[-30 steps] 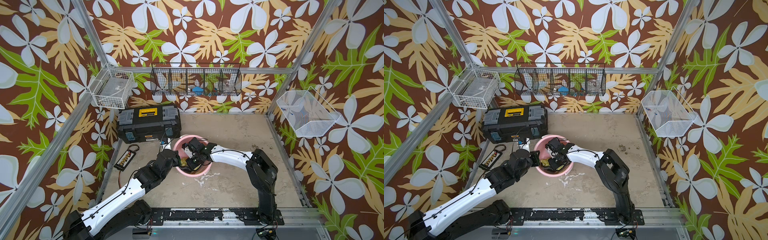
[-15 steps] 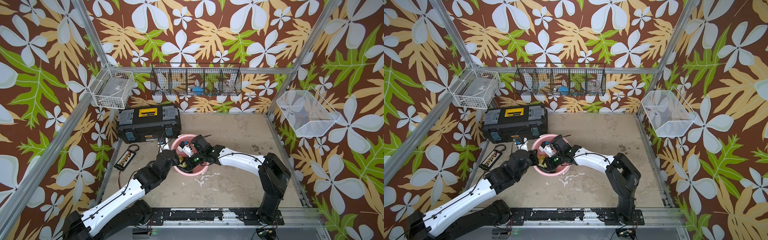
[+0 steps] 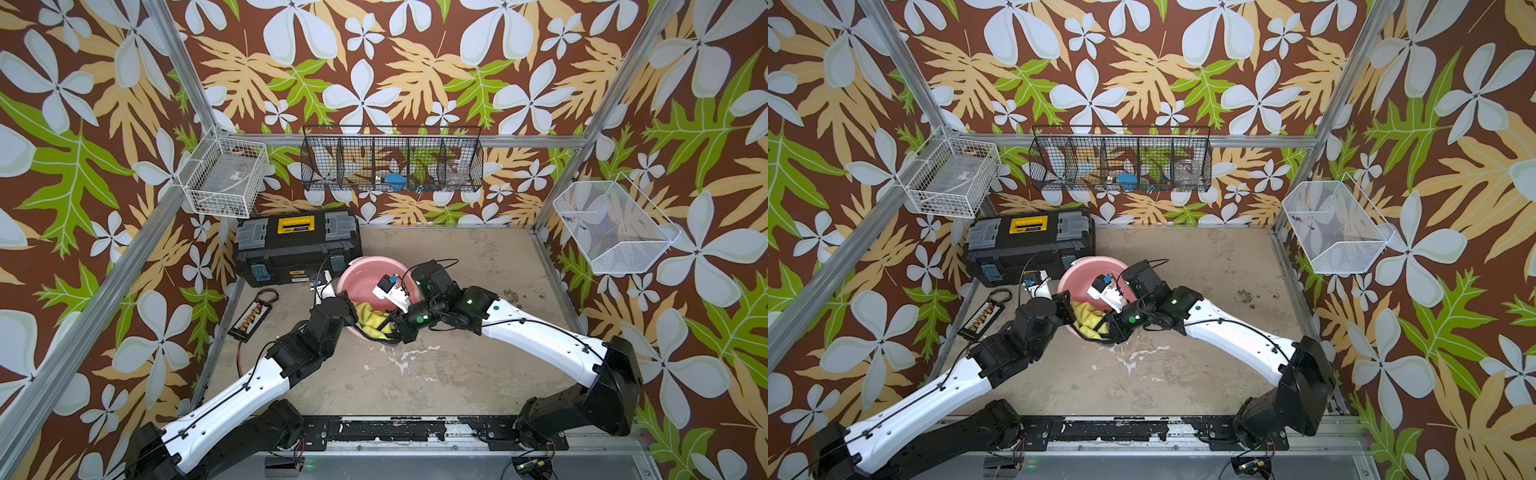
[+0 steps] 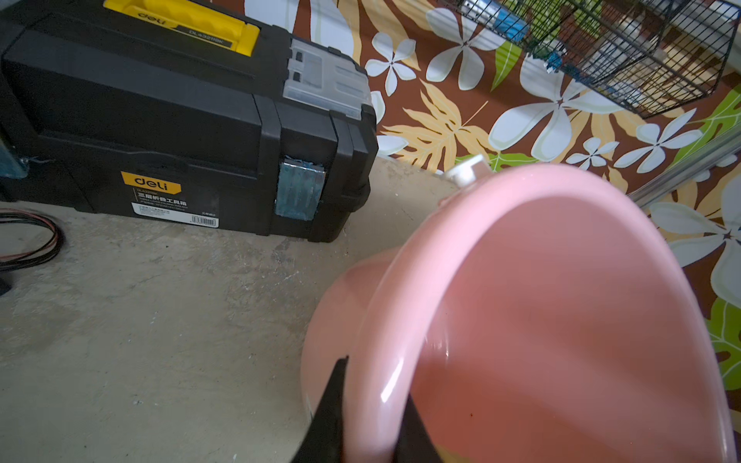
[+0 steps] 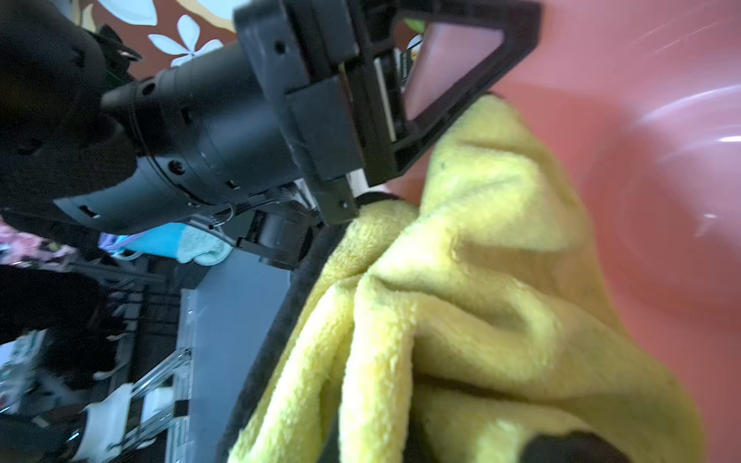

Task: Wipe the inside of the bucket with a cloth
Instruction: Wipe the dirt from the inside of the bucket.

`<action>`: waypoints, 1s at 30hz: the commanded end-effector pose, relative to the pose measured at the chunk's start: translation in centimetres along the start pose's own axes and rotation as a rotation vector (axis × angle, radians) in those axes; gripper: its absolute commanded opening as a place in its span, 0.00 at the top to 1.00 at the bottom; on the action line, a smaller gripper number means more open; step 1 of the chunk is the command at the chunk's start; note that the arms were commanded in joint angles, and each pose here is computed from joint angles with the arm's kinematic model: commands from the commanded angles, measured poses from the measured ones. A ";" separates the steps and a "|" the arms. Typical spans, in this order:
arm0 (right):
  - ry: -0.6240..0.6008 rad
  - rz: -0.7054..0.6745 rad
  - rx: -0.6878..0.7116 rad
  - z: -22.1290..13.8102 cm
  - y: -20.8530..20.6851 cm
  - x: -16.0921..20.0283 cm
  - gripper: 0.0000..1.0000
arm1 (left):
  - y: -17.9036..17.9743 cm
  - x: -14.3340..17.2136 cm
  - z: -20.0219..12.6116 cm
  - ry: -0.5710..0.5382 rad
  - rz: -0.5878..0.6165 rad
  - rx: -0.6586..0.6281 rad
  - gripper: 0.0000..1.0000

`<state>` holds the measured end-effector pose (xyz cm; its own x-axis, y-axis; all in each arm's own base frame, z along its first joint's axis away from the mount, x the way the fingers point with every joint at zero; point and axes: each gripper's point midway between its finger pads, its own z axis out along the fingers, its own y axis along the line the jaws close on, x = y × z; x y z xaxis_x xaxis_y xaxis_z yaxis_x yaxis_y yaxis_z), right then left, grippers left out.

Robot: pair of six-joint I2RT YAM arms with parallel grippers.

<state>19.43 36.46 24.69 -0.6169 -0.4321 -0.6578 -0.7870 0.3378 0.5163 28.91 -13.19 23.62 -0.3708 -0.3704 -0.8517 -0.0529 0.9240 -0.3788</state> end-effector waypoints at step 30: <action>0.124 -0.230 0.813 3.1 -15.1 3.7 1.00 | -3.3 -1.2 0.9 0.015 -0.038 0.083 1.00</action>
<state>29.55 33.67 14.02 -0.4523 -0.5983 -0.6614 -0.6768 0.7132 -0.1823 29.11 -16.69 23.09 -0.4926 -0.2939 -0.8191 0.0589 0.9278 -0.3683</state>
